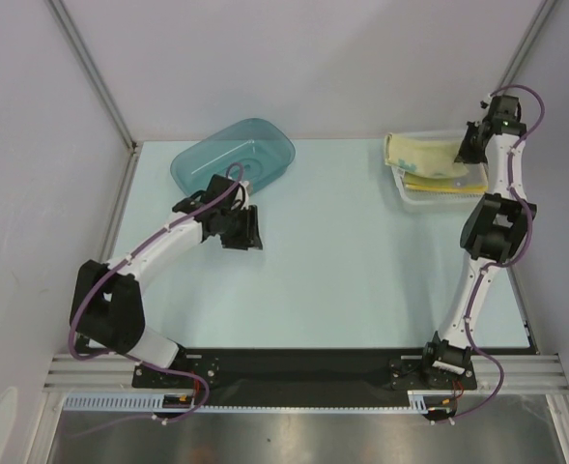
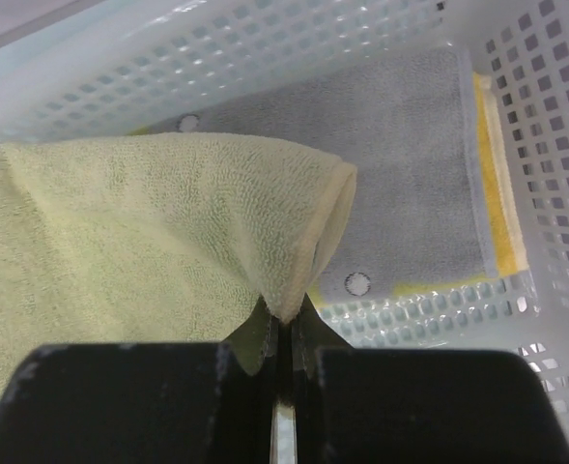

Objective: Fold and stack the towels
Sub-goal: Neatly place the folded towel into the bin

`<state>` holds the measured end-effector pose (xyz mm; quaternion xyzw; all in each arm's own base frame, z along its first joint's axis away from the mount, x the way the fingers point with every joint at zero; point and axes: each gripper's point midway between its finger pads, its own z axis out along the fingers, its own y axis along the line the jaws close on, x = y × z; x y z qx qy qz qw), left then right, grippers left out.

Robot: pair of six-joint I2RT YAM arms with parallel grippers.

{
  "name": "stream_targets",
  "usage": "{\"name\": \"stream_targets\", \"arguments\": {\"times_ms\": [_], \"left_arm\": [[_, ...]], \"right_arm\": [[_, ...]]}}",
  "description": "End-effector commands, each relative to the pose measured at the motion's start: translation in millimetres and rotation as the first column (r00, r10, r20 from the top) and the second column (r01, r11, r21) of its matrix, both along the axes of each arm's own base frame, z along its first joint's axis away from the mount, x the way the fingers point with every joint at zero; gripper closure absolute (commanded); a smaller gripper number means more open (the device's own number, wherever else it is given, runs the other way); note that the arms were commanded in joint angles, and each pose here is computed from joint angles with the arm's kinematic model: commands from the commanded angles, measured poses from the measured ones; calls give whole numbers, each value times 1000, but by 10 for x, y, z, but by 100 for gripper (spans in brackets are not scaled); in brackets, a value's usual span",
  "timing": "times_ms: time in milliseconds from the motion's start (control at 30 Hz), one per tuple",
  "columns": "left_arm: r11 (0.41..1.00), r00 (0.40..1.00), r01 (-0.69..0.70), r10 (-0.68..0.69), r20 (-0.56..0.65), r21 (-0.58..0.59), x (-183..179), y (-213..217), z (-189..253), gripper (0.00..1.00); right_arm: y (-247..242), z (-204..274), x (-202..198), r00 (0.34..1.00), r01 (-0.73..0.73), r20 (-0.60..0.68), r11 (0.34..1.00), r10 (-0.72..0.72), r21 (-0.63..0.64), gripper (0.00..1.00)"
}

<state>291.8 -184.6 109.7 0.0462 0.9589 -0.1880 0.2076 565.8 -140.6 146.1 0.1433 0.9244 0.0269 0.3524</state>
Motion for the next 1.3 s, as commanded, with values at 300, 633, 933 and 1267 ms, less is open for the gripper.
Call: {"name": "stream_targets", "arguments": {"times_ms": [300, 633, 933, 1267], "left_arm": [[998, 999, 41, -41, 15, -47, 168, -178, 178, 51], [996, 998, 59, -58, 15, -66, 237, -285, 195, 51], [994, 998, 67, -65, 24, -86, 275, -345, 231, 50], [993, 990, 71, -57, 133, -99, 368, -348, 559, 49]], "right_arm": [[-376, 35, 250, 995, 17, 102, 997, -10, -69, 100], [-600, -17, 324, 990, 41, 140, 997, -31, -67, 100], [-665, -10, 331, 987, 54, 154, 997, -45, -51, 71], [-407, 356, 271, 982, 69, 185, 991, -47, -115, 32]]}}
